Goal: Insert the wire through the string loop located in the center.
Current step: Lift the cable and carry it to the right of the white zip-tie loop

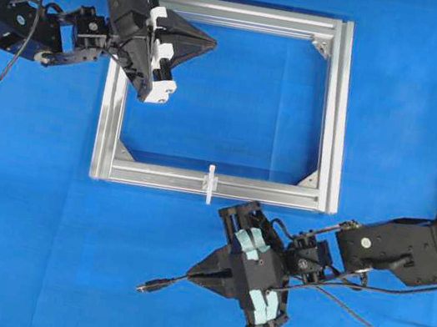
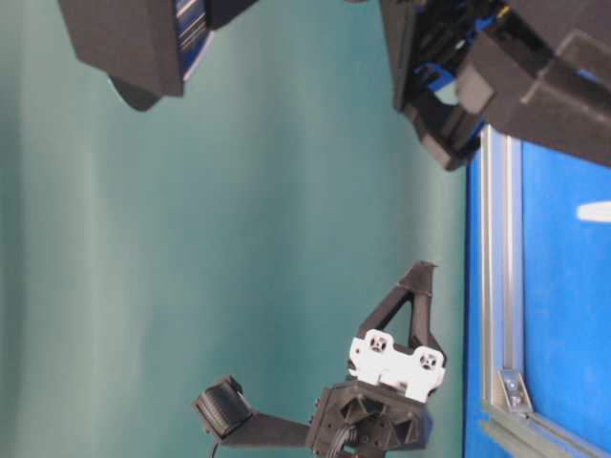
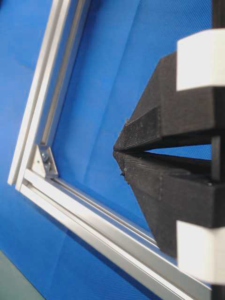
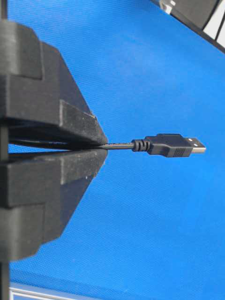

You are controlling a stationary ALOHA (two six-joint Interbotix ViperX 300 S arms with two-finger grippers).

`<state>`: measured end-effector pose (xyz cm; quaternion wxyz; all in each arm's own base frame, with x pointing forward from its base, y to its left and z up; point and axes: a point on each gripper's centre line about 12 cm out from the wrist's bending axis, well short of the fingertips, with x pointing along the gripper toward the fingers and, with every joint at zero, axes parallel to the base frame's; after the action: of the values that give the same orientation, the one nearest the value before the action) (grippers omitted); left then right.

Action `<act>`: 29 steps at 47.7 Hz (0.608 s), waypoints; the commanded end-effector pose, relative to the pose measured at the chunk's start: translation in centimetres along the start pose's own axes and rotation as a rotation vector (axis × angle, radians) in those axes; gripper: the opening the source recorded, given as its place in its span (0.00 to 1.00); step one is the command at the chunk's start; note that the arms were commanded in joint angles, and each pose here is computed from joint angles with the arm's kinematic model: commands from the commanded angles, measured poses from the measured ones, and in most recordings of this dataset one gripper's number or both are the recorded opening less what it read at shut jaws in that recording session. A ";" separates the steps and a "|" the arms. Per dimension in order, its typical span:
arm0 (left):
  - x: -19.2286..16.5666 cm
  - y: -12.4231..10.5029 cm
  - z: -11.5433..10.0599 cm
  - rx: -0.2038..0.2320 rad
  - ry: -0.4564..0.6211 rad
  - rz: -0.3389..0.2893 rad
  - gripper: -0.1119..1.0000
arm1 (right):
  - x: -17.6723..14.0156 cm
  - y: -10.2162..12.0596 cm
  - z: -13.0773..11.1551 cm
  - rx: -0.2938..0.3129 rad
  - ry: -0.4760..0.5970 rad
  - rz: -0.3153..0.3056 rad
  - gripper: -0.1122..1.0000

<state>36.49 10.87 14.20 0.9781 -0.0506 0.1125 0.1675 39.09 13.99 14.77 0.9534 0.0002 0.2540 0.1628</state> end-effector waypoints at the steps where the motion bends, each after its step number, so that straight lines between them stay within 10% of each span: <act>1: -0.2 -0.2 1.4 -0.001 -0.043 -0.006 0.10 | -0.6 0.1 1.4 0.002 -0.043 0.003 0.08; 29: -0.2 -0.2 1.4 -0.001 -0.043 -0.006 0.10 | -6.0 -0.2 -2.2 0.053 0.010 -0.014 0.08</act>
<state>36.48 10.88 14.20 0.9780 -0.0511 0.1124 0.1681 34.05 12.08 14.60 0.9487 0.0146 0.2782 0.1495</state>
